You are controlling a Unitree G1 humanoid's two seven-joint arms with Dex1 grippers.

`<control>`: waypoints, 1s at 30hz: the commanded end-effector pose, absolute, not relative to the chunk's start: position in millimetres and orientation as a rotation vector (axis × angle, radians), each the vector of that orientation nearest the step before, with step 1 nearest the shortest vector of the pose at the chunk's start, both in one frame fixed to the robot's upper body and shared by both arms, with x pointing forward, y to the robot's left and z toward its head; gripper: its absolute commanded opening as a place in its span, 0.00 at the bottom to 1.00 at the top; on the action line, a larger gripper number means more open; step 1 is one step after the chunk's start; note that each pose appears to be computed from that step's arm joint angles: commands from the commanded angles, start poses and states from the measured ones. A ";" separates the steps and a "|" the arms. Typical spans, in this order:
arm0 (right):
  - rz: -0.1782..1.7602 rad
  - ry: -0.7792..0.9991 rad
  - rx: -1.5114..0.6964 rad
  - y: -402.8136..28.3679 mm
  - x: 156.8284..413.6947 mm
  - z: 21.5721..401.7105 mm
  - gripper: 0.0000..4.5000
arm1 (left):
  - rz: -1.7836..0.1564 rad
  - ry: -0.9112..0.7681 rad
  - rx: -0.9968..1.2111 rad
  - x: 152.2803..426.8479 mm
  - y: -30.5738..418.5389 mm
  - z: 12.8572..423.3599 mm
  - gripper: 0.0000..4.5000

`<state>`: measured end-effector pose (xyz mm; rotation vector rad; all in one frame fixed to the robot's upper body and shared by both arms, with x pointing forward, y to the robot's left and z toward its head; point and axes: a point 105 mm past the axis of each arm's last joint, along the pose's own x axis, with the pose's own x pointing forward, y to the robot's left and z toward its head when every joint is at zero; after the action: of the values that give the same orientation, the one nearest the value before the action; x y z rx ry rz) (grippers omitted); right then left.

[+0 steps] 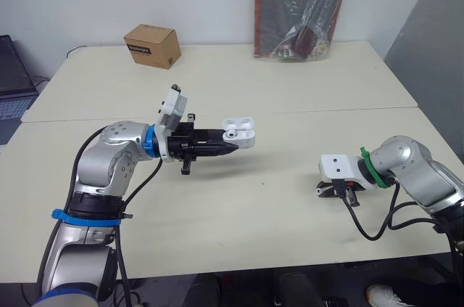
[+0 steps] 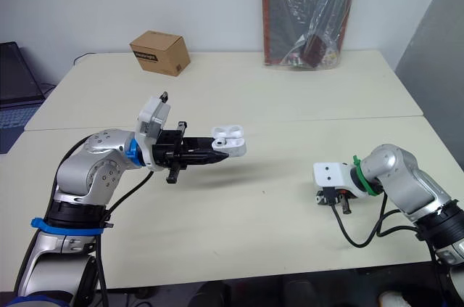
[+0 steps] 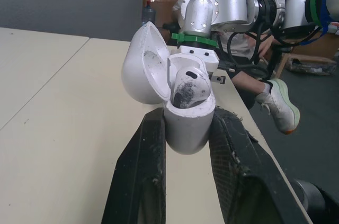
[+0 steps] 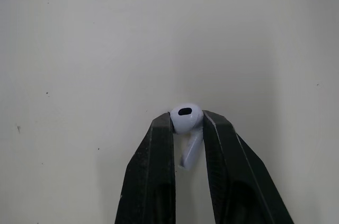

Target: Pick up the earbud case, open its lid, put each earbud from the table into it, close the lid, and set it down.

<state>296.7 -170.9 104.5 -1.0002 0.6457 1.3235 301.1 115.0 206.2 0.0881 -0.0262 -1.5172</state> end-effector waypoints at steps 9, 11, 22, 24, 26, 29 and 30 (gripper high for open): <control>1.247 0.705 -1.048 -175.9 297.7 117.2 0.60 | -1.537 -0.069 0.106 296.9 112.1 212.9 0.17; 1.202 0.718 -1.068 -176.5 299.5 120.0 0.60 | -1.538 -0.070 0.106 297.5 111.7 212.7 0.17; 1.033 0.823 -1.119 -161.9 294.2 125.0 0.60 | -1.542 -0.080 0.100 298.4 107.6 212.0 0.17; 1.026 0.872 -1.077 -153.3 289.6 124.6 0.60 | -1.544 -0.084 0.096 298.8 106.4 212.2 0.17; 1.020 0.915 -1.053 -147.5 285.6 124.7 0.60 | -1.545 -0.087 0.094 298.9 105.3 212.2 0.17; 0.992 0.950 -1.031 -144.5 285.4 126.1 0.60 | -1.543 -0.089 0.093 299.4 104.5 212.3 0.17; 0.985 0.957 -1.026 -143.2 285.6 126.6 0.60 | -1.542 -0.090 0.092 299.5 104.4 212.3 0.17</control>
<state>285.9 -145.7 120.9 -1.0272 0.9643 1.0014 300.1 105.0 202.9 0.0639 -0.0488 -1.5434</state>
